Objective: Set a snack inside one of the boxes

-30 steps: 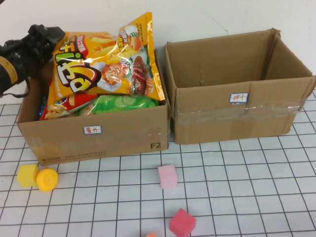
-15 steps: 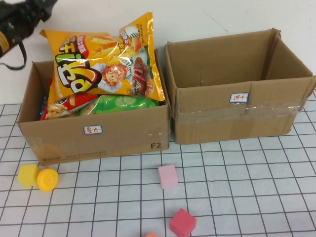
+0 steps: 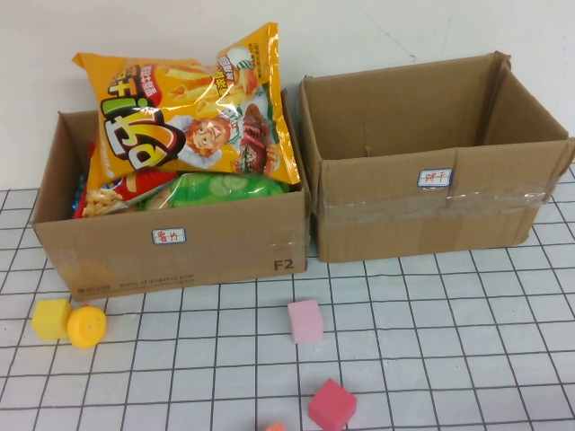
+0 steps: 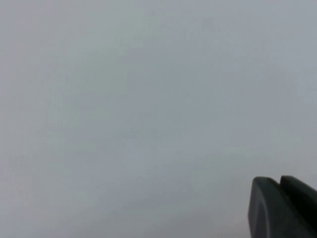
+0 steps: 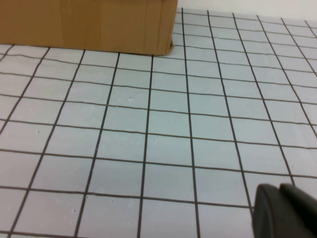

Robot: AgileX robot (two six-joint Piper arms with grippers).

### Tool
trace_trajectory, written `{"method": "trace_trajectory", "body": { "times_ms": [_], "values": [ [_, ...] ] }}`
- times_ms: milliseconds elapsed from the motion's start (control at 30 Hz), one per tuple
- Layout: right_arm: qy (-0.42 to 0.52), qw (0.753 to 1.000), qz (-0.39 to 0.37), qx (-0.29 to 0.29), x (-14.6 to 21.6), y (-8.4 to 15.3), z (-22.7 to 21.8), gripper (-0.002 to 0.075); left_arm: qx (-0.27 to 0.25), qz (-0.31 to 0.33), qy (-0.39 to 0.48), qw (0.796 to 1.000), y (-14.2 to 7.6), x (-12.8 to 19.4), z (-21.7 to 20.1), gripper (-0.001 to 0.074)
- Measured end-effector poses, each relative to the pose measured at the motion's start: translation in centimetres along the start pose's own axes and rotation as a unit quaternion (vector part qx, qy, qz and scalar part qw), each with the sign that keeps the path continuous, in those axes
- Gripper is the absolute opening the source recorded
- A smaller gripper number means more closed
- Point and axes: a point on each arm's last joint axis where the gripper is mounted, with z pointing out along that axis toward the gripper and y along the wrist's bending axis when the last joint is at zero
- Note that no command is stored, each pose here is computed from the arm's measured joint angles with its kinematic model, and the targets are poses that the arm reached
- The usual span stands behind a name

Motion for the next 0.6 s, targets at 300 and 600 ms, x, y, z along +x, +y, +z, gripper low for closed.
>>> {"method": "trace_trajectory", "body": {
  "times_ms": [300,600],
  "values": [
    [0.000,1.000,0.000,0.000,0.0,0.0,0.0,-0.0001,-0.081,0.075,-0.020,0.994,-2.5,-1.2,-9.2,0.0000],
    [0.000,1.000,0.000,0.000,0.0,0.0,0.0,-0.0001,-0.122,0.078,0.012,0.989,-6.8,5.2,-17.2,0.0000]
  ]
}}
